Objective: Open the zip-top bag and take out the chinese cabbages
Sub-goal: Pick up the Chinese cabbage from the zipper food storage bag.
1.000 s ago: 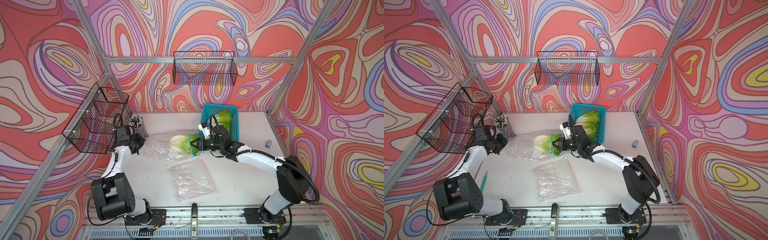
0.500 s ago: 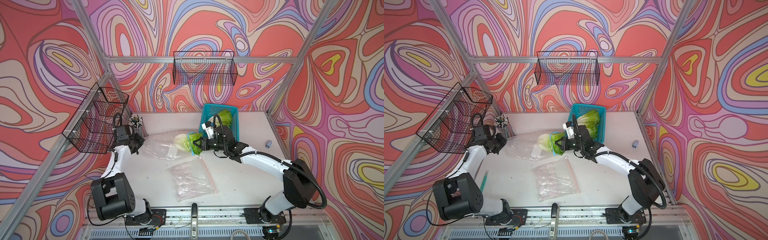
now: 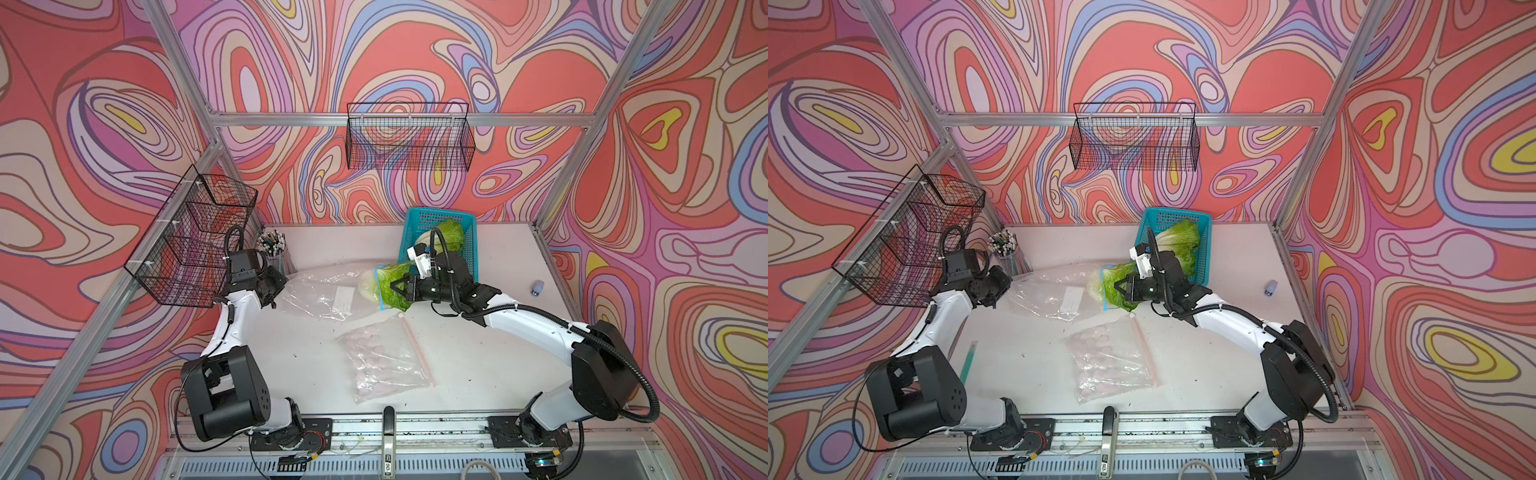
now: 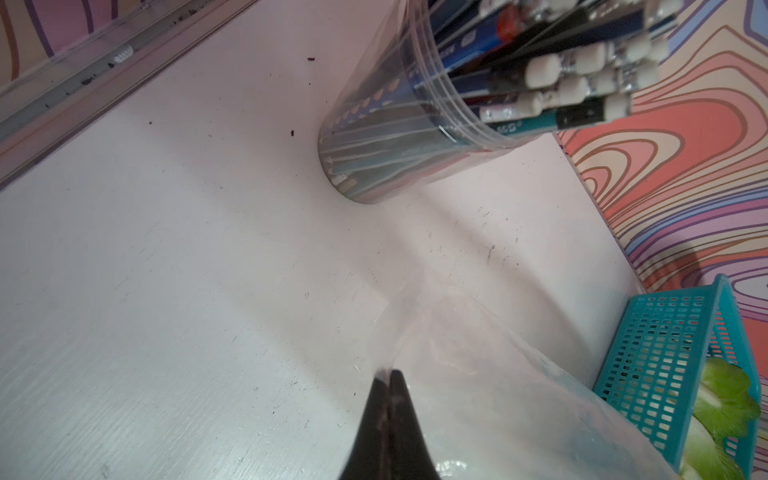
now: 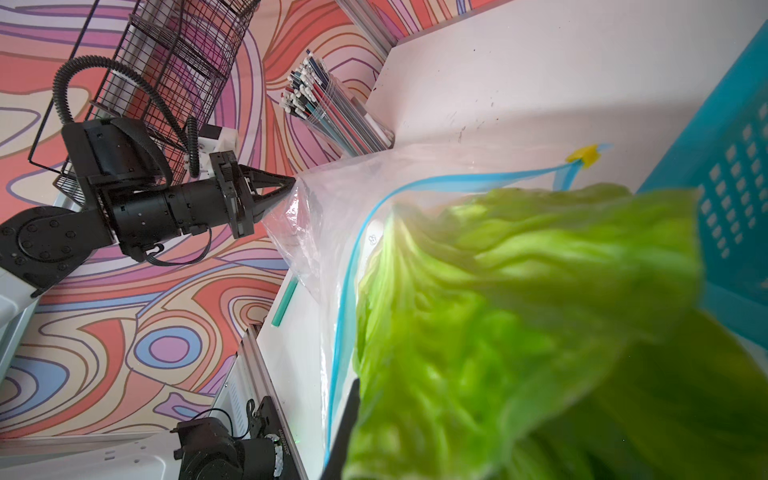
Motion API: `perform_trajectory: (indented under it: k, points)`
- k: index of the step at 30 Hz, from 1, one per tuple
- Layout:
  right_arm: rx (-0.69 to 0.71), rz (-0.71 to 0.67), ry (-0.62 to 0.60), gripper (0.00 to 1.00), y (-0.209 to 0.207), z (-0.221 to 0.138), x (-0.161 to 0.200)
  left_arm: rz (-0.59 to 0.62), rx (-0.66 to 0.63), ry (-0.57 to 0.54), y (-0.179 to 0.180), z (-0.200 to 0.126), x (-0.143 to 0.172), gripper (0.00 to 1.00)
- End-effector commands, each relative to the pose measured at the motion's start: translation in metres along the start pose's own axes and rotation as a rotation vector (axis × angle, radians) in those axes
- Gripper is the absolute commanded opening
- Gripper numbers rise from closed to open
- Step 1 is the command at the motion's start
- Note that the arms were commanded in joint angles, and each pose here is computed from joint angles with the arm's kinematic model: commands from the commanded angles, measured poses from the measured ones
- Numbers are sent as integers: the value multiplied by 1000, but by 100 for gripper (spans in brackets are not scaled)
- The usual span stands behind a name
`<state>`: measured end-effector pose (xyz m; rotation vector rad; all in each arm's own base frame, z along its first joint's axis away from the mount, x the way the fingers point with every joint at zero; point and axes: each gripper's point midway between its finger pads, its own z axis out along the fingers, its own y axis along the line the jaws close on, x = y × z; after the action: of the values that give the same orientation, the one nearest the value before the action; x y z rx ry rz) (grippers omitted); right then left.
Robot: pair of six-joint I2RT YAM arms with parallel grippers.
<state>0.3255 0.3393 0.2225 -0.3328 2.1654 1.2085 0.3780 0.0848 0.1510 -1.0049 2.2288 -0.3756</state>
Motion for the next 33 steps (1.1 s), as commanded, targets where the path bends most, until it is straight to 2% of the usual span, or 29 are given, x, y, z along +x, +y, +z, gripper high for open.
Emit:
perform_trajectory:
  k: [1, 33]
  points:
    - [-7, -48, -45, 0, 9, -13, -14, -1, -12, -21, 1, -5, -8, 0]
    - [190, -123, -2, 0, -14, -66, 2, -40, 16, 21, 0, 7, 1, 0]
